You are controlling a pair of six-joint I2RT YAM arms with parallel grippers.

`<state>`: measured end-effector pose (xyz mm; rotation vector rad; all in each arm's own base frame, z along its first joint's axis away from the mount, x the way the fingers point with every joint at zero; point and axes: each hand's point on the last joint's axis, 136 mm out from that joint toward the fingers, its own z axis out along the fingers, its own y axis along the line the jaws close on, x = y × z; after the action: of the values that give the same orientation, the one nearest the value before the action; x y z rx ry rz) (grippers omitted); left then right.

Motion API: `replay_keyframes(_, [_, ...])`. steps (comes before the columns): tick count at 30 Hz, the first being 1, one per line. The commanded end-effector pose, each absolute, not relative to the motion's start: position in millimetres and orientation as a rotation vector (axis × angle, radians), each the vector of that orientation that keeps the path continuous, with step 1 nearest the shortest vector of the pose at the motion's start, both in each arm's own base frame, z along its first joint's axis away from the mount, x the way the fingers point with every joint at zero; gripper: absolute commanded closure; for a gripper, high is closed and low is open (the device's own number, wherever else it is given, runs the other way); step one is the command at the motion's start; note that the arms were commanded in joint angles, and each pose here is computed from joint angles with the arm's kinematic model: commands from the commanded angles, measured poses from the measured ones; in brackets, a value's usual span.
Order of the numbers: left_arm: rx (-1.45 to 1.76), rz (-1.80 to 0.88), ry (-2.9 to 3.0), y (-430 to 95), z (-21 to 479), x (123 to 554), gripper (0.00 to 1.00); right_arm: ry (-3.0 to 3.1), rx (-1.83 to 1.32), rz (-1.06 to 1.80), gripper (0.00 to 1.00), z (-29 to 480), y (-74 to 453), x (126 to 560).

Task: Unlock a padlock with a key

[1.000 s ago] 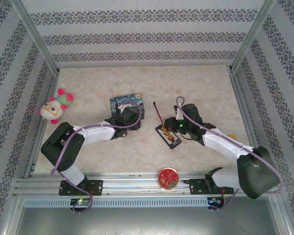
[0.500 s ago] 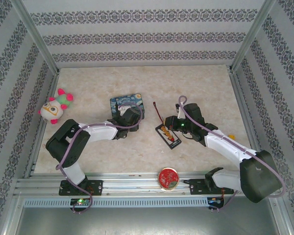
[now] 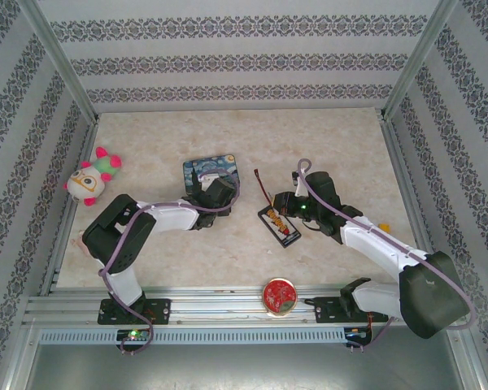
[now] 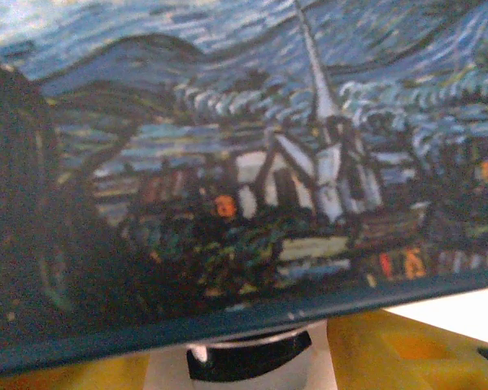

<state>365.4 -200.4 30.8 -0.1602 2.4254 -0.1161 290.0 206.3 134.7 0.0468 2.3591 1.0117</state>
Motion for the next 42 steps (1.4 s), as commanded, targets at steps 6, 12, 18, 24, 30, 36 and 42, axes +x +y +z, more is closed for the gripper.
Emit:
replay_keyframes(6, [-0.197, -0.081, 2.35, -195.9, 36.0, 384.1, 0.49, 2.328, 0.042, 1.035, 1.0, 138.6, 206.2, 293.0])
replay_keyframes(12, [-0.192, -0.099, 2.335, -199.3, 37.1, 387.4, 0.64, 2.332, 0.035, 1.039, 1.0, 135.6, 207.2, 292.8])
replay_keyframes(18, [-0.202, -0.158, 2.339, -206.3, 39.6, 387.7, 0.7, 2.341, 0.021, 1.054, 1.0, 129.3, 209.4, 290.7])
replay_keyframes(24, [-0.249, -0.293, 2.351, -220.2, 48.5, 384.6, 0.74, 2.342, 0.02, 1.093, 1.0, 119.7, 213.7, 287.4])
replay_keyframes(30, [-0.358, -0.457, 2.377, -235.6, 54.6, 379.3, 0.82, 2.356, 0.023, 1.1, 1.0, 103.3, 219.6, 281.6])
replay_keyframes(36, [-0.525, -0.661, 2.371, -251.1, 55.5, 374.0, 0.84, 2.361, 0.005, 1.103, 1.0, 94.2, 231.2, 276.8])
replay_keyframes(42, [-0.638, -0.75, 2.33, -252.0, 60.5, 372.7, 0.84, 2.377, -0.043, 1.101, 1.0, 85.7, 252.2, 271.3])
